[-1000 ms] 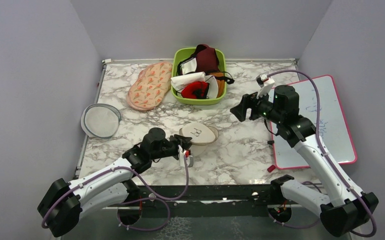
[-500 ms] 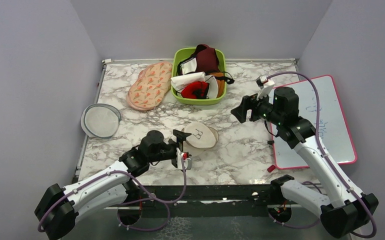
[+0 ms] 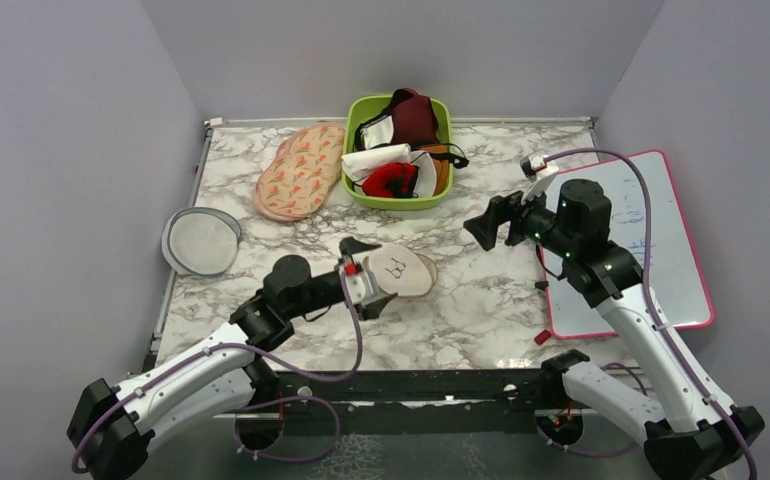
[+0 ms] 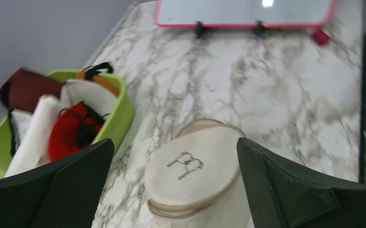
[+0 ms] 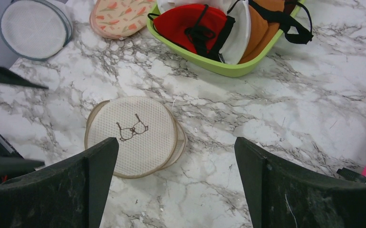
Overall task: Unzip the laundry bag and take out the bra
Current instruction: Reset both arms
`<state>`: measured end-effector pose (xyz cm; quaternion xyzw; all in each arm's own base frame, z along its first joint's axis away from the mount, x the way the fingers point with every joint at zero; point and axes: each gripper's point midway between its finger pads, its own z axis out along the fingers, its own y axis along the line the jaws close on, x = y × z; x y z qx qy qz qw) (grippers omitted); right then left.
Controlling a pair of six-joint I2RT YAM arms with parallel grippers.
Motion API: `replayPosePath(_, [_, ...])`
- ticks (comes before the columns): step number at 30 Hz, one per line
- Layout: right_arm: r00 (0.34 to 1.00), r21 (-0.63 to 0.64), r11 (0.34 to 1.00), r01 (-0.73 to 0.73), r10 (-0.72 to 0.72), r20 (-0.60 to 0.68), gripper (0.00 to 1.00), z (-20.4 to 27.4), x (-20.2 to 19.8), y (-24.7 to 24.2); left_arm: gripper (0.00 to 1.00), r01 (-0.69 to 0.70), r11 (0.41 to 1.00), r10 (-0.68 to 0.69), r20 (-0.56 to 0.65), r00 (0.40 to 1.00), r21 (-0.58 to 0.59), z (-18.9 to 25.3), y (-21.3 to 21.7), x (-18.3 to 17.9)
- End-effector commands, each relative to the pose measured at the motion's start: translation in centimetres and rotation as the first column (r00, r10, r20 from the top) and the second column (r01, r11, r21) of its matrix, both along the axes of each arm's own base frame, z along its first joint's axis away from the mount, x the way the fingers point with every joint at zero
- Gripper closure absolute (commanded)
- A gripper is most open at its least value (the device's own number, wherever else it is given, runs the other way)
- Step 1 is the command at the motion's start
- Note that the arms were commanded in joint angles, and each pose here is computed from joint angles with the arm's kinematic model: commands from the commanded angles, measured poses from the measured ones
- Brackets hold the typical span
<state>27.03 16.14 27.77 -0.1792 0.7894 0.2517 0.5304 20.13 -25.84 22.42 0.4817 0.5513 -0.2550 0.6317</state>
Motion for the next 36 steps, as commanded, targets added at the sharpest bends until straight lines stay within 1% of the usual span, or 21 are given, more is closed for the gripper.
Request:
replayPosePath(1, [0.994,0.033,0.998,0.051,-0.054,0.097,0.08,2.9,0.1,-0.9,0.01,-0.563,0.788,0.493,-0.293,0.820,-0.249,8.6,6.5,8.3])
replayPosePath(2, [0.990,0.044,0.997,0.061,-0.066,0.127,0.08,3.9,0.0,-1.2,0.01,-0.626,0.746,0.555,-0.308,0.773,-0.228,9.2,8.0,9.6])
replayPosePath(3, [0.984,0.056,0.996,0.071,-0.079,0.157,0.08,4.9,-0.2,-1.5,0.01,-0.703,0.678,0.625,-0.334,0.706,-0.215,9.7,9.9,10.9])
replayPosePath(5, [0.967,0.088,0.993,0.083,-0.102,0.234,0.08,7.4,-0.8,-2.0,0.01,-0.843,0.503,0.744,-0.399,0.535,-0.192,10.5,14.1,13.2])
replayPosePath(6, [0.955,0.101,0.991,0.085,-0.110,0.274,0.08,8.6,-1.2,-2.3,0.01,-0.873,0.451,0.760,-0.432,0.485,-0.186,11.0,15.5,13.9])
replayPosePath(7, [0.942,0.114,0.989,0.089,-0.121,0.314,0.08,9.9,-1.7,-2.7,0.01,-0.886,0.421,0.759,-0.461,0.460,-0.193,11.7,16.7,14.5])
replayPosePath(8, [0.928,0.127,0.987,0.095,-0.134,0.347,0.08,11.1,-2.2,-3.1,0.01,-0.888,0.408,0.749,-0.480,0.458,-0.211,12.6,17.7,15.0])
replayPosePath(10, [0.904,0.150,0.983,0.106,-0.159,0.398,0.08,13.3,-3.2,-3.9,0.01,-0.898,0.368,0.760,-0.478,0.441,-0.242,14.5,19.1,15.1])
replayPosePath(11, [0.892,0.154,0.982,0.112,-0.168,0.419,0.08,14.2,-3.7,-4.3,0.01,-0.897,0.358,0.763,-0.474,0.440,-0.258,15.4,19.4,14.8])
replayPosePath(13, [0.871,0.164,0.979,0.121,-0.184,0.456,0.08,16.0,-4.7,-4.9,0.01,-0.878,0.362,0.753,-0.457,0.473,-0.312,17.8,19.5,14.0])
replayPosePath(14, [0.856,0.174,0.977,0.121,-0.191,0.480,0.08,17.0,-5.5,-5.3,0.01,-0.861,0.380,0.739,-0.448,0.503,-0.338,19.0,19.2,13.5])
replayPosePath(16, [0.836,0.186,0.975,0.124,-0.204,0.510,0.08,18.3,-6.5,-5.9,0.01,-0.817,0.437,0.711,-0.412,0.570,-0.376,21.1,18.4,12.4])
replayPosePath(17, [0.828,0.191,0.973,0.127,-0.210,0.520,0.08,18.7,-6.8,-6.1,0.01,-0.797,0.458,0.696,-0.399,0.598,-0.395,21.9,18.0,11.8])
replayPosePath(18, [0.820,0.193,0.972,0.132,-0.216,0.529,0.08,19.1,-7.2,-6.4,0.01,-0.781,0.466,0.686,-0.388,0.616,-0.416,22.6,18.0,11.2])
replayPosePath(22, [0.809,0.200,0.970,0.141,-0.229,0.541,0.07,19.9,-7.7,-6.8,0.01,-0.715,0.466,0.660,-0.334,0.673,-0.521,25.0,18.4,8.6])
replayPosePath(25, [0.813,0.203,0.970,0.131,-0.223,0.537,0.08,20.1,-7.9,-6.7,0.01,-0.676,0.451,0.666,-0.285,0.690,-0.583,26.8,19.3,6.5])
replayPosePath(27, [0.812,0.213,0.970,0.118,-0.218,0.542,0.07,20.4,-8.1,-6.6,0.01,-0.652,0.454,0.671,-0.248,0.698,-0.607,28.0,19.7,5.1])
replayPosePath(30, [0.804,0.223,0.969,0.109,-0.218,0.553,0.07,20.8,-8.3,-6.5,0.01,-0.634,0.453,0.675,-0.223,0.703,-0.627,28.7,20.2,3.8])
replayPosePath(33, [0.799,0.226,0.966,0.128,-0.235,0.553,0.07,20.6,-8.1,-6.8,0.01,-0.629,0.446,0.677,-0.220,0.702,-0.636,28.9,20.4,3.3])
replayPosePath(36, [0.791,0.264,0.944,0.196,-0.311,0.526,0.07,20.0,-7.8,-8.1,0.01,-0.631,0.447,0.676,-0.222,0.702,-0.634,28.8,20.3,3.5])
